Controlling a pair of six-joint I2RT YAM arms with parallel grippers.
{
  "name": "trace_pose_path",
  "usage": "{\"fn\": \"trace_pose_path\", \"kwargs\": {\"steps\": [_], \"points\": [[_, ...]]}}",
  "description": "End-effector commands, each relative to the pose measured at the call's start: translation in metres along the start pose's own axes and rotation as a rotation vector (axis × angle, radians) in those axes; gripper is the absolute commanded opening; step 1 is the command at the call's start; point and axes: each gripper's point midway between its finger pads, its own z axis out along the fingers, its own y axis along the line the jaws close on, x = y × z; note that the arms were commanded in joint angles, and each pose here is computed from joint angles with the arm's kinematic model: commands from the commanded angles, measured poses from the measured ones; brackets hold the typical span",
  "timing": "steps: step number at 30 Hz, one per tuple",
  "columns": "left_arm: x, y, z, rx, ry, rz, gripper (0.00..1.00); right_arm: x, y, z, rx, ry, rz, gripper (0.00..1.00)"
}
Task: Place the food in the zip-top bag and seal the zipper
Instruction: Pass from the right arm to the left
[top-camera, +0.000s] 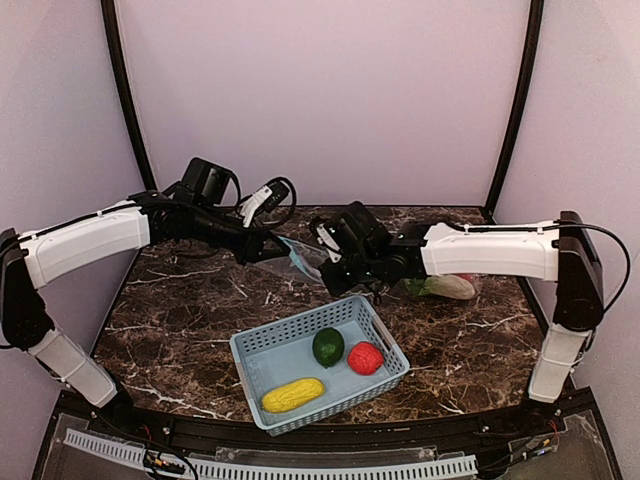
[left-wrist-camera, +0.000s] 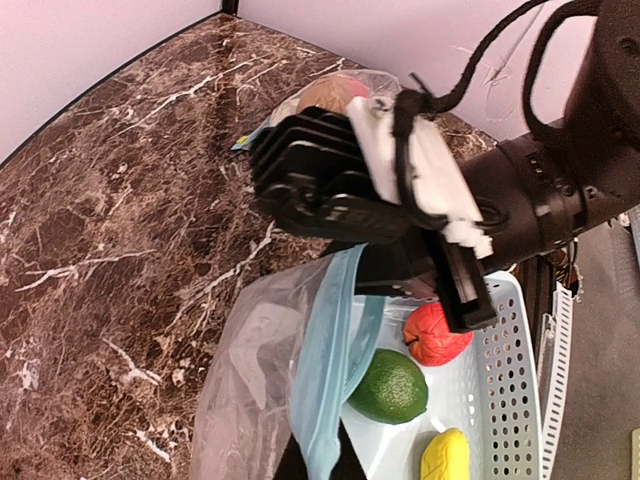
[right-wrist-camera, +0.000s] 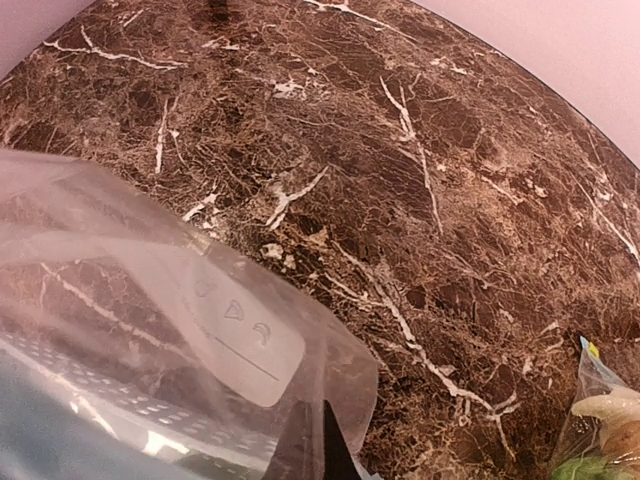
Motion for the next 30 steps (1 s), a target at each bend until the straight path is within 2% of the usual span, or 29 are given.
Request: {"fn": "trace_pose_path", "kwargs": {"steps": [1, 2, 4, 5, 8, 9, 13, 15, 18, 26, 30], "points": [[0.019, 0.021, 0.005, -0.098, 0.069, -0.019, 0.01, -0.019, 0.011, -0.022, -0.075, -0.068, -0.006, 0.0], [0.017, 0.02, 0.006, -0.096, 0.066, -0.019, 0.01, -0.019, 0.014, -0.023, -0.078, -0.063, -0.014, 0.0], [0.014, 0.018, 0.009, -0.097, 0.067, -0.011, 0.08, -0.019, 0.019, -0.023, -0.077, -0.051, -0.025, 0.0], [0.011, 0.015, 0.011, -0.096, 0.065, -0.002, 0.19, -0.02, 0.021, -0.023, -0.075, -0.045, -0.025, 0.0], [0.002, 0.013, 0.01, -0.112, 0.042, 0.011, 0.42, -0.018, 0.023, -0.018, -0.054, -0.016, -0.023, 0.0], [-0.003, 0.011, 0.008, -0.118, 0.022, 0.013, 0.54, -0.017, 0.024, -0.017, -0.046, -0.009, -0.024, 0.0], [-0.016, 0.015, -0.004, -0.181, -0.047, 0.021, 0.76, -0.017, 0.025, -0.014, -0.027, 0.006, -0.026, 0.0], [-0.021, 0.017, -0.009, -0.21, -0.067, 0.021, 0.82, -0.017, 0.026, -0.014, -0.025, 0.01, -0.027, 0.0], [-0.022, 0.027, -0.015, -0.281, -0.07, 0.01, 0.85, -0.018, 0.025, -0.015, -0.018, 0.008, -0.023, 0.0], [-0.014, 0.043, -0.022, -0.434, -0.016, 0.036, 0.87, -0.02, 0.02, -0.016, 0.027, 0.014, -0.018, 0.0], [-0.017, 0.049, -0.026, -0.498, -0.009, 0.046, 0.77, -0.021, 0.019, -0.013, 0.066, 0.022, -0.031, 0.0]]}}
